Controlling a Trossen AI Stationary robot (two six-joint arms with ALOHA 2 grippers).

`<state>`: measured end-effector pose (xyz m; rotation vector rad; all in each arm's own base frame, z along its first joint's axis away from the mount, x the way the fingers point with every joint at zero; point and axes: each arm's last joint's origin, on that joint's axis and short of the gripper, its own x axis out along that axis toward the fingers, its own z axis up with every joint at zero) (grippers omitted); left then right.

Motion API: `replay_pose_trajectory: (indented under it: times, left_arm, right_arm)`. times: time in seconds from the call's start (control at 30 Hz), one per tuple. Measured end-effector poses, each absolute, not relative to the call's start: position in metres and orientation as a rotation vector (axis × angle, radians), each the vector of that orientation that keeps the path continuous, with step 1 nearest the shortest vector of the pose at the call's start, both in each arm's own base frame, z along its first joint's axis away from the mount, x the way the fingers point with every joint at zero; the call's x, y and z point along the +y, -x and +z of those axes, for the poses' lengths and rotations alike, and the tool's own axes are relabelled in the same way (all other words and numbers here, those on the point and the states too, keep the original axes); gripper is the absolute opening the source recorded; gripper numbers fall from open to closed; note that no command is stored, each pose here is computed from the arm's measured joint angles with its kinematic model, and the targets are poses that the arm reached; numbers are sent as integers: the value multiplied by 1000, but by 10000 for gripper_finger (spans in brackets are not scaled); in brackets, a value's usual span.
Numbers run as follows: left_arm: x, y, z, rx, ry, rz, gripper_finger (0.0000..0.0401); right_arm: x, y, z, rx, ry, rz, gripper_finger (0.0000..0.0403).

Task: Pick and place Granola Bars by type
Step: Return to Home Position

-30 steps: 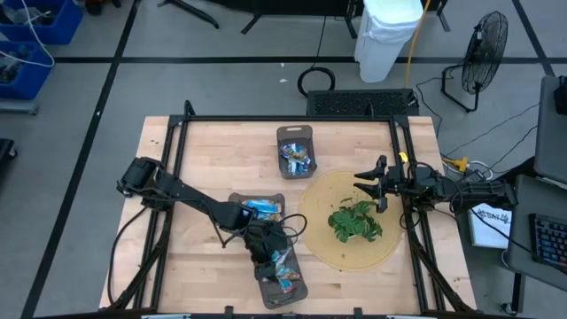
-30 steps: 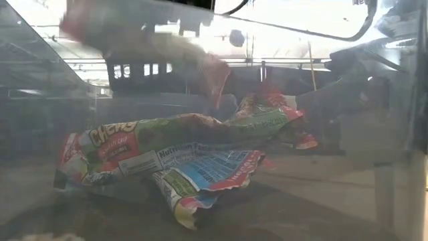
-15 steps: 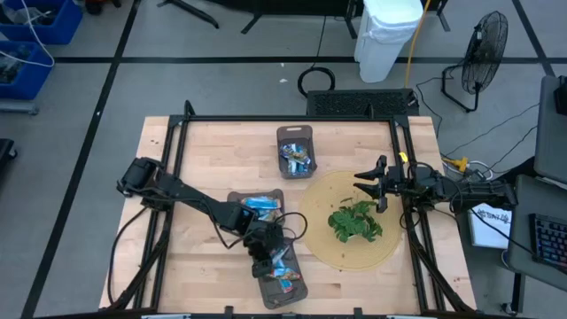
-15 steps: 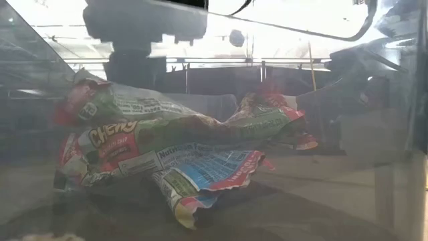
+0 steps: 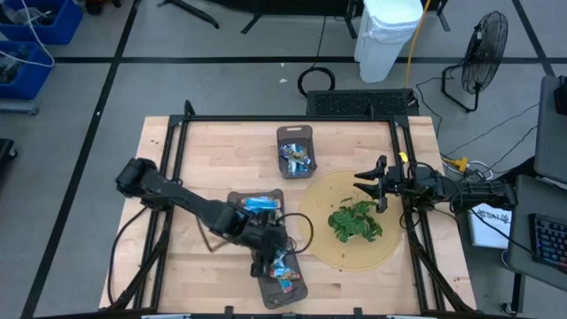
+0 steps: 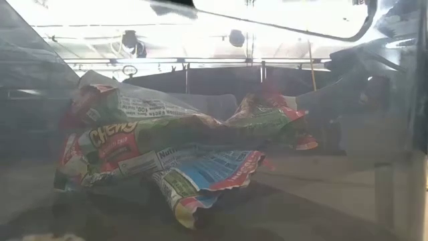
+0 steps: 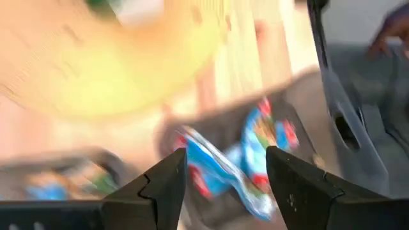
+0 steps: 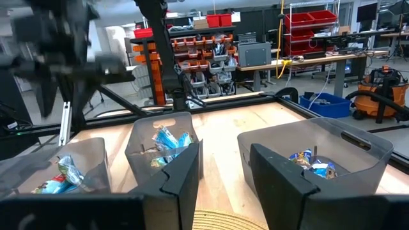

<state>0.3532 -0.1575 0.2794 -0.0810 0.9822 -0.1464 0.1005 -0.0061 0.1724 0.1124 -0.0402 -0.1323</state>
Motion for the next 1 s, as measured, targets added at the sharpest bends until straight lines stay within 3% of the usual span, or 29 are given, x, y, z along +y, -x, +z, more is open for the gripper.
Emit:
replay_pose_trajectory:
  times: [0.2,0.37,0.6,0.8,1.0]
  left_arm:
    - [-153,-318,316,804,-147,-54,216]
    - [-144,-274,325,612,-230,29,216]
    - [-104,-224,292,411,-268,56,216]
    - [-72,-188,270,273,-229,-69,216]
    - [-45,-159,249,184,-204,4,216]
  right_arm:
    - [-6,-101,172,-37,-112,-133,130]
    - [-6,-101,172,-37,-112,-132,130]
    - [-6,-101,172,-36,-112,-133,130]
    - [-6,-101,172,-36,-112,-133,130]
    - [-6,-101,172,-35,-112,-133,130]
